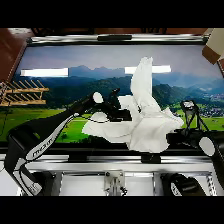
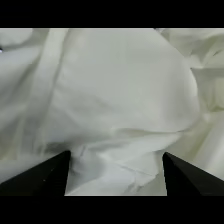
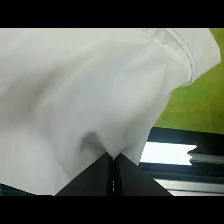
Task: Fold the shirts.
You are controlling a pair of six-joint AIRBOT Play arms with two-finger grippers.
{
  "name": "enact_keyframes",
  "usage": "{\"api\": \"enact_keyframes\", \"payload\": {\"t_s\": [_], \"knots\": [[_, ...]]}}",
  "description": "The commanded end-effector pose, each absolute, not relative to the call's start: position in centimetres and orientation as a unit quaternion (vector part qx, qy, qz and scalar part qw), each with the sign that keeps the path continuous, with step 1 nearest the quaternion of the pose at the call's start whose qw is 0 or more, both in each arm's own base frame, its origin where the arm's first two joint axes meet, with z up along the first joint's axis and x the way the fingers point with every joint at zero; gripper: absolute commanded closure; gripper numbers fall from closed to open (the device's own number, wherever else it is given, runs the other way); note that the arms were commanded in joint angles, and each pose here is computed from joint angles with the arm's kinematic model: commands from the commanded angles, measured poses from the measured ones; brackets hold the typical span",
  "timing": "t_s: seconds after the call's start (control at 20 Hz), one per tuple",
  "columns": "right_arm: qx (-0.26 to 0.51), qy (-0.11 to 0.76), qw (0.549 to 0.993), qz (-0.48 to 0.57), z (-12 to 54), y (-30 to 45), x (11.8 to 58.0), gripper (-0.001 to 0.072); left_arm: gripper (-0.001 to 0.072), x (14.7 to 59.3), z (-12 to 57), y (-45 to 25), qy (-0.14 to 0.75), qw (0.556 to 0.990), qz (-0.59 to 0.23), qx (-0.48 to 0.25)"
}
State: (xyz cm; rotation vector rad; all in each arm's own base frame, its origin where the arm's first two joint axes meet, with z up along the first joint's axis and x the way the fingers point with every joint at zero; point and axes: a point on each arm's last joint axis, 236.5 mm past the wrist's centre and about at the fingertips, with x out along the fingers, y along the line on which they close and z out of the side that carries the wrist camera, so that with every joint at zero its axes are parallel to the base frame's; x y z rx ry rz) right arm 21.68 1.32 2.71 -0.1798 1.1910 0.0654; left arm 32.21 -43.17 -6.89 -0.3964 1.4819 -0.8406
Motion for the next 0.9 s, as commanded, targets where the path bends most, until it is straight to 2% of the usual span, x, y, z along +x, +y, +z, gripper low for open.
{"api": "enact_keyframes", "payload": {"t_s": [0.0,0.05,0.1,0.3,0.5,0.6,0.75,0.85], "knots": [[-0.08,0.557,0.826,0.034,2.8,1.6,21.8,0.0662,0.0033,30.7,-7.4,-43.4,0.672,0.615,-0.373,-0.178],[-0.079,0.555,0.827,0.035,2.8,1.6,21.9,0.0661,0.0099,30.7,-7.1,-43.7,0.672,0.611,-0.374,-0.189],[-0.079,0.554,0.828,0.035,2.8,1.7,22.0,0.0662,0.027,30.6,-6.7,-44.1,0.673,0.604,-0.376,-0.204],[-0.078,0.542,0.836,0.037,3.1,1.8,22.6,0.0662,0.0665,30.6,-6.1,-44.7,0.671,0.596,-0.38,-0.223],[-0.082,0.518,0.85,0.036,3.7,1.8,23.8,0.0661,0.0666,31.8,-4.6,-44.0,0.644,0.607,-0.413,-0.215],[-0.091,0.458,0.884,0.031,5.4,1.7,26.6,0.0661,0.0667,33.9,-2.1,-42.6,0.618,0.629,-0.415,-0.225],[-0.046,0.267,0.962,0.043,12.3,3.8,33.3,0.0661,0.0667,38.8,4.3,-38.1,0.542,0.7,-0.406,-0.227],[0.066,0.1,0.99,0.07,19.4,6.2,37.3,0.0662,0.0668,42.8,11.0,-33.8,0.457,0.763,-0.384,-0.248]]}}
